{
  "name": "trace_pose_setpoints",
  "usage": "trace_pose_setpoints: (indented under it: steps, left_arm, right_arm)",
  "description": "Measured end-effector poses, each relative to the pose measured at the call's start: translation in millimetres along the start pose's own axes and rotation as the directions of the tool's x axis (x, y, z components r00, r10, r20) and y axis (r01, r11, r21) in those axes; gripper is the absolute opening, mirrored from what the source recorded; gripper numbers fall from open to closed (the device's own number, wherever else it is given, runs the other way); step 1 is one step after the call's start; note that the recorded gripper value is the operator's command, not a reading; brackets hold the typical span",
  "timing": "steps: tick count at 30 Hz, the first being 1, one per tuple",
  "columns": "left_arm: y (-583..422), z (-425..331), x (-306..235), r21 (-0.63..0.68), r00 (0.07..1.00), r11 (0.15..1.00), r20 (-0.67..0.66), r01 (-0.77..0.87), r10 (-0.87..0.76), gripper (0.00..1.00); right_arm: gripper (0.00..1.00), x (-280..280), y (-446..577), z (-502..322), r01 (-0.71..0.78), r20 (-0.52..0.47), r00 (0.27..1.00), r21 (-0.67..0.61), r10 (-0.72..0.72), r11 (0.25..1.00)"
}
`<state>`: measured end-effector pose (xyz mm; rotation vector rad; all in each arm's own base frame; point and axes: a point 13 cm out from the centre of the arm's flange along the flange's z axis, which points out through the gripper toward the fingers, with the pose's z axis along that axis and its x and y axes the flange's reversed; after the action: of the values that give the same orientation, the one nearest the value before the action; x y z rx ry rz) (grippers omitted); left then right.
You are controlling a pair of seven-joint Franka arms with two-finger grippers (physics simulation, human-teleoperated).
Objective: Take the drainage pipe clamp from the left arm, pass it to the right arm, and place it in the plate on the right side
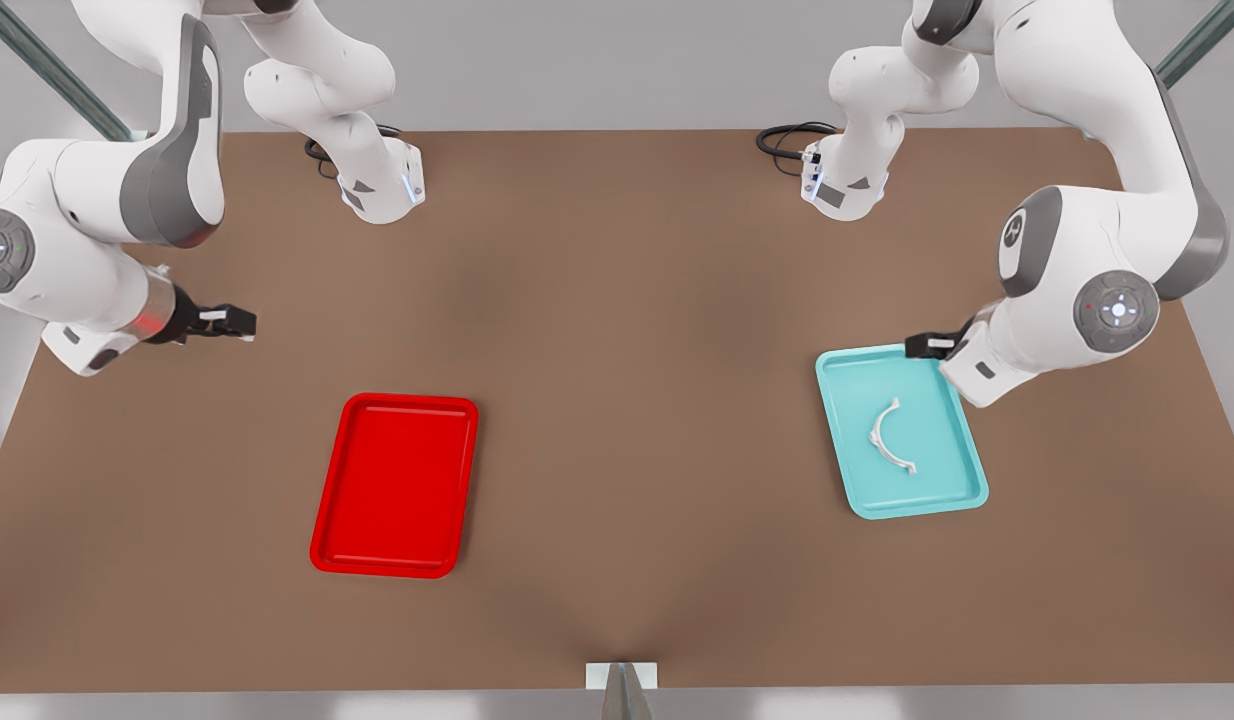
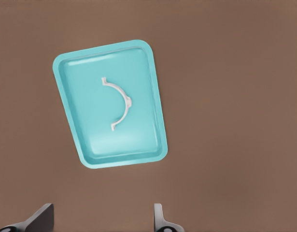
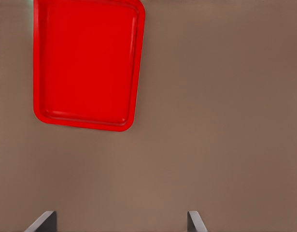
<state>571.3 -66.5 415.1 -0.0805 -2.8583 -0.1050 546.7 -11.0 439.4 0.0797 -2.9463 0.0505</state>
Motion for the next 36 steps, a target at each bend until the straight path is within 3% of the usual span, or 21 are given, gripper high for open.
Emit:
trace_pose_setpoints:
  steps: [3,9,14,19,34,35,36]
  left_arm:
    - [0,15,-14,-0.006,1.0,1.0,-0.006,0.003,-0.003,1.0]
    - [35,199,-105,-0.031,0.986,0.995,-0.134,0.1,-0.103,1.0]
    - [53,293,-119,-0.017,0.964,0.968,-0.084,0.252,-0.252,1.0]
    - [57,324,-144,0.072,0.913,0.911,0.017,0.406,-0.409,1.0]
    - [53,366,-129,0.131,0.739,0.737,0.04,0.663,-0.672,1.0]
    - [53,366,-131,0.138,0.725,0.723,0.043,0.677,-0.687,0.85]
    - [54,366,-133,0.143,0.711,0.71,0.047,0.69,-0.701,0.63]
  right_arm:
    - [1.0,-9,-1,-3,0.005,0.039,0.999,0.001,-0.005,1.0]
    - [1.0,-20,-6,-3,0.007,0.073,0.997,-0.004,-0.006,1.0]
    - [1.0,-24,-5,-1,0.015,0.081,0.997,-0.004,-0.014,1.0]
    - [1.0,-26,-5,1,0.02,0.084,0.996,-0.003,-0.02,1.0]
    - [1.0,-28,-5,5,0.031,0.083,0.996,-0.001,-0.031,1.0]
    - [1.0,-28,-5,5,0.032,0.083,0.996,-0.001,-0.032,0.999]
    - [1.0,-28,-5,5,0.033,0.084,0.996,-0.001,-0.032,0.999]
